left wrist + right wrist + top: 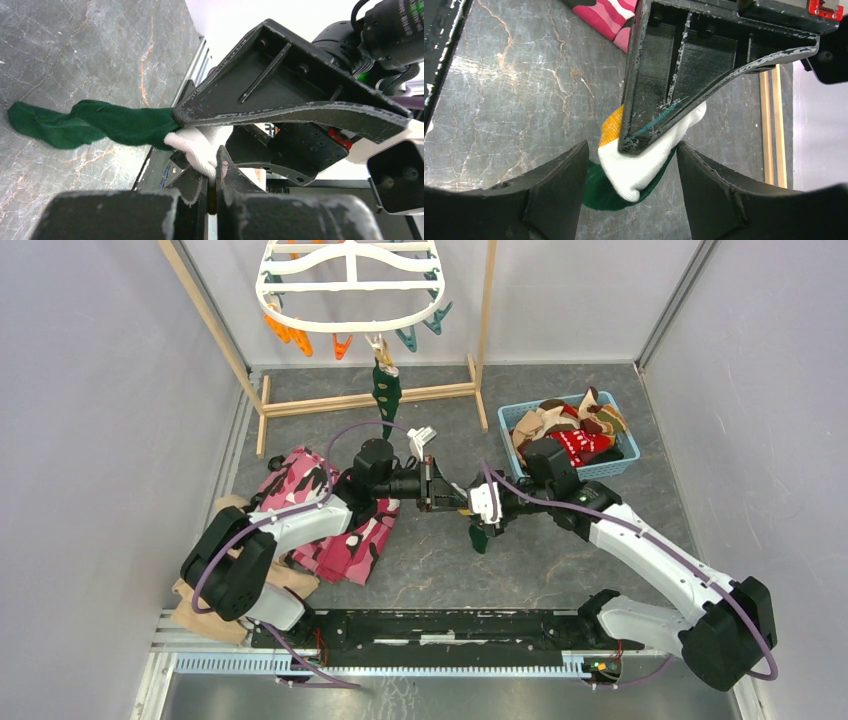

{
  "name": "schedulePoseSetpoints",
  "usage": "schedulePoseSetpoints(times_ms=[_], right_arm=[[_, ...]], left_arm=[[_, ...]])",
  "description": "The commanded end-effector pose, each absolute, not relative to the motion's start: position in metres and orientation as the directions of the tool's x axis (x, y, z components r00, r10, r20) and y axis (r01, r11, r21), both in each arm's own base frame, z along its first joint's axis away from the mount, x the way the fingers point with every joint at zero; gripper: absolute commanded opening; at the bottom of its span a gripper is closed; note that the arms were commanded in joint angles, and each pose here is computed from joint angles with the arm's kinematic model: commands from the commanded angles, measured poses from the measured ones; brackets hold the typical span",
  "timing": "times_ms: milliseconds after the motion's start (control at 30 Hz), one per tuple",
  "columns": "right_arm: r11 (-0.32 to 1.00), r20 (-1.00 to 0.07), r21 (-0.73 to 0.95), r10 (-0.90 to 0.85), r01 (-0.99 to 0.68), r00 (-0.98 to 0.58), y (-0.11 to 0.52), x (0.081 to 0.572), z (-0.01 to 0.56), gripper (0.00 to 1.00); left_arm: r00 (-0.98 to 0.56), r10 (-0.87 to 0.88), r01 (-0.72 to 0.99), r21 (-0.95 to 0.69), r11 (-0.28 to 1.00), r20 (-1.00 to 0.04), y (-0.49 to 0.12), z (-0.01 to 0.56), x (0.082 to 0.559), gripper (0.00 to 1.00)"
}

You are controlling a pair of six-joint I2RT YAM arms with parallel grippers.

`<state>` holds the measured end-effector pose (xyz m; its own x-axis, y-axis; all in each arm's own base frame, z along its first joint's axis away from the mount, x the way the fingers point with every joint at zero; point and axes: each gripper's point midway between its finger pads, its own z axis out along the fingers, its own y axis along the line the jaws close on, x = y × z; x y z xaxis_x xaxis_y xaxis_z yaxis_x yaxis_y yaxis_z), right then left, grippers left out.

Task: Clip the socks to the hanger
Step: Pick up the sock from the bin.

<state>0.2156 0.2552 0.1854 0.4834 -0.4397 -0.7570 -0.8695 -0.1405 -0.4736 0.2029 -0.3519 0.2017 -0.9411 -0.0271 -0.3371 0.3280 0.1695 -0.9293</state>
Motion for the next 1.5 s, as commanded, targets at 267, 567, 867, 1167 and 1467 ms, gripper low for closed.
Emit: schedulePoseSetpoints(times_ms=[267, 567, 867, 1167, 1467], right_arm=[[-0.105, -0.702, -0.559, -0.467, -0.822, 0.537, 0.261, 0.229, 0.196, 0.25], [-0.155, -0.751, -0.478, -0.440, -0.865, 0.493, 0.269, 0.218, 0.192, 0.11], [-0.219, -0.869, -0.244, -0.382, -0.945, 0.313, 0.269, 0.209, 0.194, 0.08], [-0.283, -0.938, -0.124, -0.280, -0.951, 0.205, 0.270, 0.194, 0.205, 0.08], [-0.318, -0.956, -0.091, -0.238, -0.944, 0.172, 0.271, 0.184, 0.207, 0.09]], left_arm=[[-0.952, -0.079, 0.294, -0.955, 0.053, -0.297, -0.342, 0.227, 0.204, 0.15], [-0.939, -0.148, 0.311, -0.950, 0.032, -0.312, -0.327, 0.237, 0.204, 0.45], [-0.755, -0.267, 0.582, -0.800, 0.148, -0.598, -0.289, 0.246, 0.202, 0.61], [-0.166, -0.418, 0.868, -0.333, 0.367, -0.893, -0.237, 0.252, 0.187, 1.00], [0.047, -0.392, 0.933, -0.100, 0.346, -0.919, -0.242, 0.250, 0.180, 1.00]])
